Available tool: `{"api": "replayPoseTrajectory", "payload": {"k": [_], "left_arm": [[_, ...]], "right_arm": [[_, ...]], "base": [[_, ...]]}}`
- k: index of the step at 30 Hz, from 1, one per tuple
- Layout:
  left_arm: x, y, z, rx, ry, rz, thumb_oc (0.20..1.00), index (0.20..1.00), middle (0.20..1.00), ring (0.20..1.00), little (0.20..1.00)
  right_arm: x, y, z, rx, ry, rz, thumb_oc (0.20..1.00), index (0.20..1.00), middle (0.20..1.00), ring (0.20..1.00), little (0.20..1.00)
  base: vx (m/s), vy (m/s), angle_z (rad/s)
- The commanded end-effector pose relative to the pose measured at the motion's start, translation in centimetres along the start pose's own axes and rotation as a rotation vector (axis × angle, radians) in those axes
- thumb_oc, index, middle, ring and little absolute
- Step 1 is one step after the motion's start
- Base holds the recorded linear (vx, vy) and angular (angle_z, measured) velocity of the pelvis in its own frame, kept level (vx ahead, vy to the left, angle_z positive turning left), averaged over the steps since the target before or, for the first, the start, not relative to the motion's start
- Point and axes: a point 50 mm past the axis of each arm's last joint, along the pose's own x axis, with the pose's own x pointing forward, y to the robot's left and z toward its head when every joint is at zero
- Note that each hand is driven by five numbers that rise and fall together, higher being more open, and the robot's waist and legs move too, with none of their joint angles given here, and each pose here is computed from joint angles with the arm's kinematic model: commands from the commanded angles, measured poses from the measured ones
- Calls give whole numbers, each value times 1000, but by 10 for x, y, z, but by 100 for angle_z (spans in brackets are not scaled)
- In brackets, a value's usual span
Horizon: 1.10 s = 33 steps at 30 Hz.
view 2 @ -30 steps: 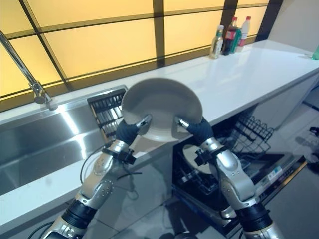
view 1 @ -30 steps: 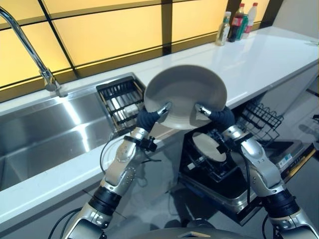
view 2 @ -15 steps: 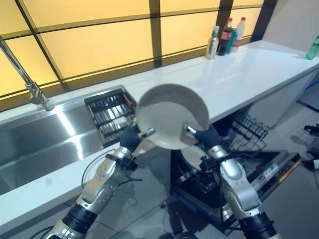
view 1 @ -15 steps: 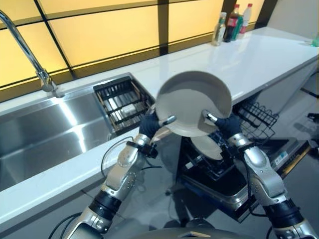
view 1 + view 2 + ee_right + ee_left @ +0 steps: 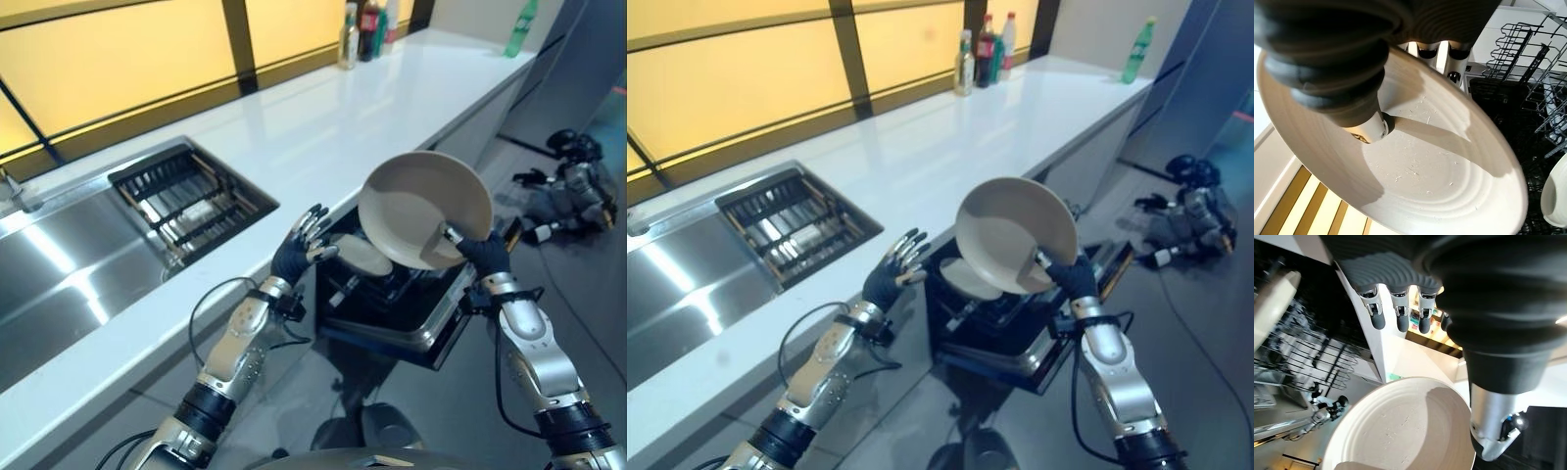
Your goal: Pick up plates and place into dishwasher.
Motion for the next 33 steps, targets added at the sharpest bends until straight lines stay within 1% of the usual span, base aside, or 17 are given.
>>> {"api": "replayPoseTrajectory", "payload": {"k": [1, 3, 6, 9, 12, 15, 17, 22, 28, 33], "left_arm": [[-4, -7, 8, 14, -35, -70, 1000, 1000, 1000, 1000, 1000], [-6, -7, 3, 9, -2, -80, 1000, 1000, 1000, 1000, 1000], [-13, -3, -7, 9, 59, -85, 1000, 1000, 1000, 1000, 1000], [-24, 2, -19, -2, 116, -95, 1000, 1000, 1000, 1000, 1000], [-40, 8, -32, 9, 168, -112, 1000, 1000, 1000, 1000, 1000], [-60, 21, -43, -37, 224, -79, 1000, 1000, 1000, 1000, 1000], [-75, 33, -48, -61, 246, -28, 1000, 1000, 1000, 1000, 1000], [-96, 54, -50, 40, 300, -26, 1000, 1000, 1000, 1000, 1000], [-108, 60, -50, 24, 341, -76, 1000, 1000, 1000, 1000, 1000], [-108, 67, -52, 21, 373, -59, 1000, 1000, 1000, 1000, 1000]], "right_arm": [[16, -5, 23, -43, -147, -104, 200, 200, 200, 200, 200], [19, -5, 18, -57, -121, -109, 200, 200, 200, 200, 200], [23, -1, 11, -86, -70, -66, 200, 200, 200, 200, 200], [25, 2, 9, -145, -58, -25, 200, 200, 200, 200, 200], [28, -4, 2, -228, -32, -49, 200, 200, 200, 200, 200], [31, -16, -7, -315, 0, -106, 200, 200, 200, 200, 200], [30, -25, -14, -356, 37, -154, 200, 200, 200, 200, 200], [34, -54, -29, -475, 123, -308, 200, 200, 200, 200, 200], [38, -70, -32, -573, 154, -392, 200, 200, 200, 200, 200], [46, -85, -21, -651, 137, -515, 200, 200, 200, 200, 200]], "base": [[35, -105, -42], [44, -110, -22], [45, -108, -3], [62, -94, -4], [72, -82, 8], [91, -59, 20], [80, -75, 15], [30, -96, 27], [30, -79, 20], [-30, -90, 5]]}}
